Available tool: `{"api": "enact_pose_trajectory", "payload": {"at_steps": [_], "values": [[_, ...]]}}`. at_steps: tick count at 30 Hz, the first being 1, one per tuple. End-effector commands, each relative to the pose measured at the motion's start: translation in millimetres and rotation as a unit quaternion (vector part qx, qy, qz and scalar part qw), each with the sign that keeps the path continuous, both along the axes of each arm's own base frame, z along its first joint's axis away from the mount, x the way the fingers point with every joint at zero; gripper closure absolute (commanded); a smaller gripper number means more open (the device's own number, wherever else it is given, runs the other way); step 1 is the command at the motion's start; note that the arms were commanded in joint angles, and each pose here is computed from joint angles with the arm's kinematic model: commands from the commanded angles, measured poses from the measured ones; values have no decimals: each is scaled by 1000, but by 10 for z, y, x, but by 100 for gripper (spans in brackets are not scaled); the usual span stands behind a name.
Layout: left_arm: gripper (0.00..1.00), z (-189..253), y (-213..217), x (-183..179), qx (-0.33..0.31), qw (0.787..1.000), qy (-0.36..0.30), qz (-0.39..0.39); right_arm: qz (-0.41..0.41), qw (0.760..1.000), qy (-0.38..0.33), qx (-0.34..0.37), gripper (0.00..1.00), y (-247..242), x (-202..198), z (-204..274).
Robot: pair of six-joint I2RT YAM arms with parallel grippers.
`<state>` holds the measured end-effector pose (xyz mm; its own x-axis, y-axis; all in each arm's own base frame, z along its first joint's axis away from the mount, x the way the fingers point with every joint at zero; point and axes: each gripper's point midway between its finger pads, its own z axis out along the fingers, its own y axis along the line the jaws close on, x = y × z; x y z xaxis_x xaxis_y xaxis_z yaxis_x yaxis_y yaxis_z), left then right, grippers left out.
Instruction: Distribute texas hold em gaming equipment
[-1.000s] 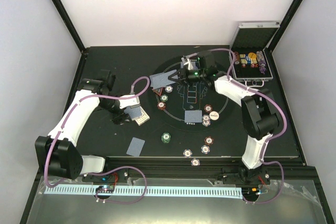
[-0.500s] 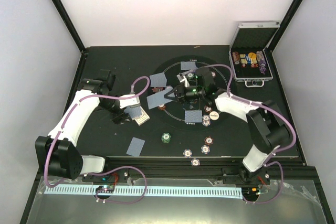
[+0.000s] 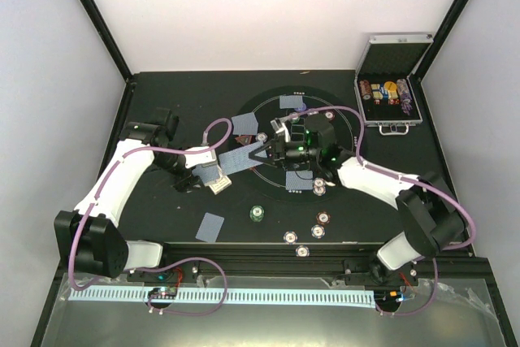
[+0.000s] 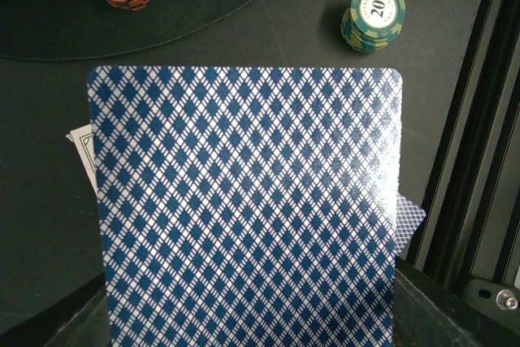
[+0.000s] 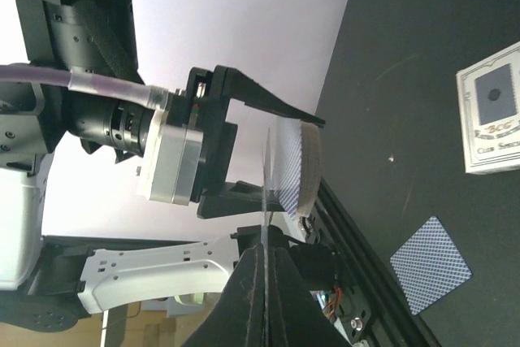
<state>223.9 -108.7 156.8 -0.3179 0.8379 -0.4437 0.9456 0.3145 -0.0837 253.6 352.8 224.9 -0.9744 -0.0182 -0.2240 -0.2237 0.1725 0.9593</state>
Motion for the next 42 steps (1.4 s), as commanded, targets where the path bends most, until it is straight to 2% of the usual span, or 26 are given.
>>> {"api": "enact_pose_trajectory", "payload": {"at_steps": [1, 18, 33, 42], "values": [[98, 113, -60, 3, -24, 1000, -18, -10, 10, 1000, -9, 19, 99, 149, -83, 109], [99, 149, -77, -88, -28, 999, -4, -21, 56, 998, -4, 17, 99, 680, -145, -34], [99, 169, -82, -113, -31, 999, 1, -22, 80, 997, 2, 0, 99, 813, -213, -218], [99, 192, -105, -126, -39, 999, 4, -23, 75, 997, -21, -14, 99, 822, -163, -219]]}}
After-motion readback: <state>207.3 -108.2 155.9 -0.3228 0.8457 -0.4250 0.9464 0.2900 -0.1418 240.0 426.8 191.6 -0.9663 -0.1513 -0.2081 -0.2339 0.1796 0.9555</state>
